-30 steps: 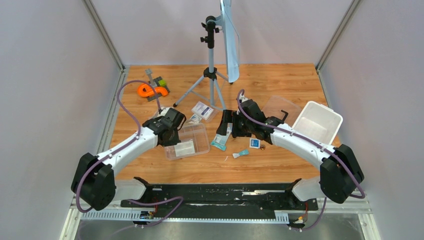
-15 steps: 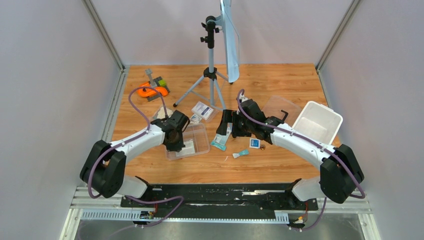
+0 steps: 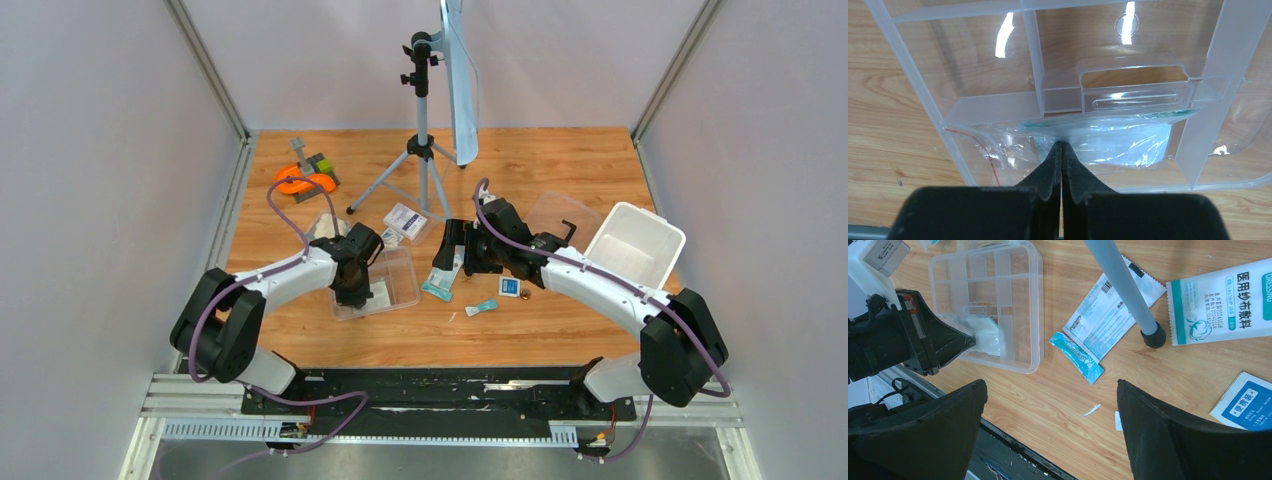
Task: Organize the medicine kit
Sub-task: Adjust the medical item in the medicine box compartment.
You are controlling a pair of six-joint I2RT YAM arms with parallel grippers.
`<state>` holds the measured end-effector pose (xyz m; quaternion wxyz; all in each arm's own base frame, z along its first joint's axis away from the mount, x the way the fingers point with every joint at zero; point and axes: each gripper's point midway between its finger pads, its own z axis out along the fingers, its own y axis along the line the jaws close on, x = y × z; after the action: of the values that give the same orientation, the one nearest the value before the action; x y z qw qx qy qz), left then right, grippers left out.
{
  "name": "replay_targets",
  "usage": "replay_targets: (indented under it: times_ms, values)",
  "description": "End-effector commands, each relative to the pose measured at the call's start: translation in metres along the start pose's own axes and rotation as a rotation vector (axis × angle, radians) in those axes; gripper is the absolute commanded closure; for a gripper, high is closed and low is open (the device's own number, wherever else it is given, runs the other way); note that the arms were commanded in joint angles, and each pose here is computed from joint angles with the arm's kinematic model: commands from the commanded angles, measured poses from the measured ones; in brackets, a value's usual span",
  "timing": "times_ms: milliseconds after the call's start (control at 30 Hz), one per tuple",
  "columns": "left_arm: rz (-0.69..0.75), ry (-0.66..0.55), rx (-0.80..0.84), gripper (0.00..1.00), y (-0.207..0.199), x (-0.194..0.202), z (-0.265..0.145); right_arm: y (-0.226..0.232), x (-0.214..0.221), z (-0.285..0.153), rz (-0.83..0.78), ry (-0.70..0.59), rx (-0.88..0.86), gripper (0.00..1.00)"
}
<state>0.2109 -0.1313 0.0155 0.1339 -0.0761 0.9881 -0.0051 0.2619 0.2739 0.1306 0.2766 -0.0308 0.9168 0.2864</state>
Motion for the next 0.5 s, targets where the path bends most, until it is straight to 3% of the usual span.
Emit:
replay_targets:
  times_ms: [0,467]
  values:
    - [0.019,0.005,-0.047,1.00,0.009,0.007,0.019,0.011,-0.016,-0.006,-0.002,-0.040,-0.026,0.01]
    - [-0.011,0.116,0.021,1.00,0.013,0.045,0.004,0.012,-0.015,-0.002,0.002,-0.028,-0.028,0.01]
